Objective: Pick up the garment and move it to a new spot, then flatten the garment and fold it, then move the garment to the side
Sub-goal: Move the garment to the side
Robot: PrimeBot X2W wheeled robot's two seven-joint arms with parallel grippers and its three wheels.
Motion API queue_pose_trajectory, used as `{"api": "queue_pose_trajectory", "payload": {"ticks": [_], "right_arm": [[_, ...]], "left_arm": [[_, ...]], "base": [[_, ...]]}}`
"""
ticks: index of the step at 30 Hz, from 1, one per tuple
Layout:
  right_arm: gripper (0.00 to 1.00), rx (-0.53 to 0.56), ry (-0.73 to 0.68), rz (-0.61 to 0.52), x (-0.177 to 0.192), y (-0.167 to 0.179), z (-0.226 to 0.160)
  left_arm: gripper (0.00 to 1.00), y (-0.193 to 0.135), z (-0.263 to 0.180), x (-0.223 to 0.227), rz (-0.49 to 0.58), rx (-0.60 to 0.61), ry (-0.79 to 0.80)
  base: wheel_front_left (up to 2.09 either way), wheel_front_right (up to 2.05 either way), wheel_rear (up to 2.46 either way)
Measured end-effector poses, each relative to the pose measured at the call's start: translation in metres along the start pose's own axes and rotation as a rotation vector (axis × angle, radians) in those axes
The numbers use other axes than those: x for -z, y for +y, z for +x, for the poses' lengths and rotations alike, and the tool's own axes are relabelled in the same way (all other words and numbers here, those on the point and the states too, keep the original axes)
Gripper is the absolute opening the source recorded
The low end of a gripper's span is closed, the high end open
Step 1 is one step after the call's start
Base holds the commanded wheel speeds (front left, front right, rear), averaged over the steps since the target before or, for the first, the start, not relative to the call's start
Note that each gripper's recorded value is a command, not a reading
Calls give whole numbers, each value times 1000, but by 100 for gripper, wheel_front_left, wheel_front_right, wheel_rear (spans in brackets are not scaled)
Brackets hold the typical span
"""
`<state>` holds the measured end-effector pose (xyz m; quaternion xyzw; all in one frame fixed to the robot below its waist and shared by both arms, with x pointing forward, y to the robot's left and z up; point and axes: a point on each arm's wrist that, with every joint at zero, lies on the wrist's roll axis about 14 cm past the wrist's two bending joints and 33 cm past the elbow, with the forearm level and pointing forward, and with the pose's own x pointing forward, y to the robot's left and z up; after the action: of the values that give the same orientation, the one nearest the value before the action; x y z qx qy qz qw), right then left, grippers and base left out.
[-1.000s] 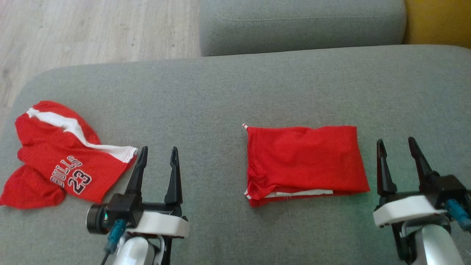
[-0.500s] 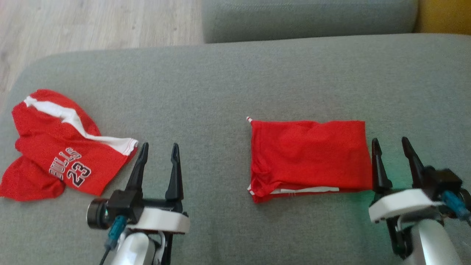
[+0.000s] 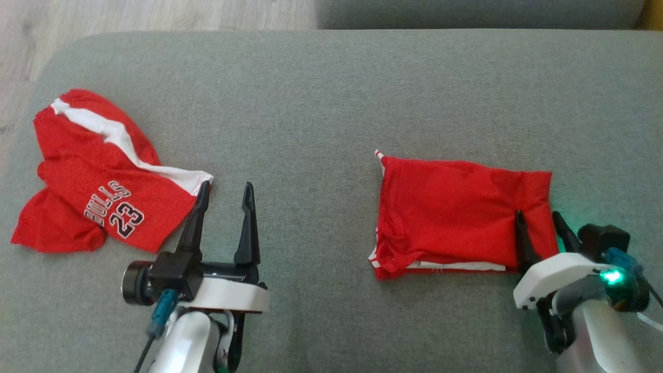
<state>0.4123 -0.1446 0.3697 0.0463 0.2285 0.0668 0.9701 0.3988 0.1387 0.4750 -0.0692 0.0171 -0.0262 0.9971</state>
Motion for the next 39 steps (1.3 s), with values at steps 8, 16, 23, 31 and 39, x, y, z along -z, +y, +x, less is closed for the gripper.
{"api": "queue_pose_trajectory", "payload": {"ticks": [8,16,23,31,39], "right_arm": [[0,-30,28,-19,1,8,11],[0,2,-43,-271,-28,-17,2],[0,168,-70,-536,-89,-124,-13],[0,391,69,-705,-112,-241,-31],[0,480,138,-724,-105,-277,-28]], "left_arm": [[100,-1,5,1,2,2,1],[100,-17,12,1,-5,49,-2],[100,-27,20,6,-11,78,9],[100,-26,42,14,-15,84,19],[100,-20,49,28,-16,70,51]], "base": [[0,0,0],[0,0,0],[0,0,0],[0,0,0],[0,0,0]]}}
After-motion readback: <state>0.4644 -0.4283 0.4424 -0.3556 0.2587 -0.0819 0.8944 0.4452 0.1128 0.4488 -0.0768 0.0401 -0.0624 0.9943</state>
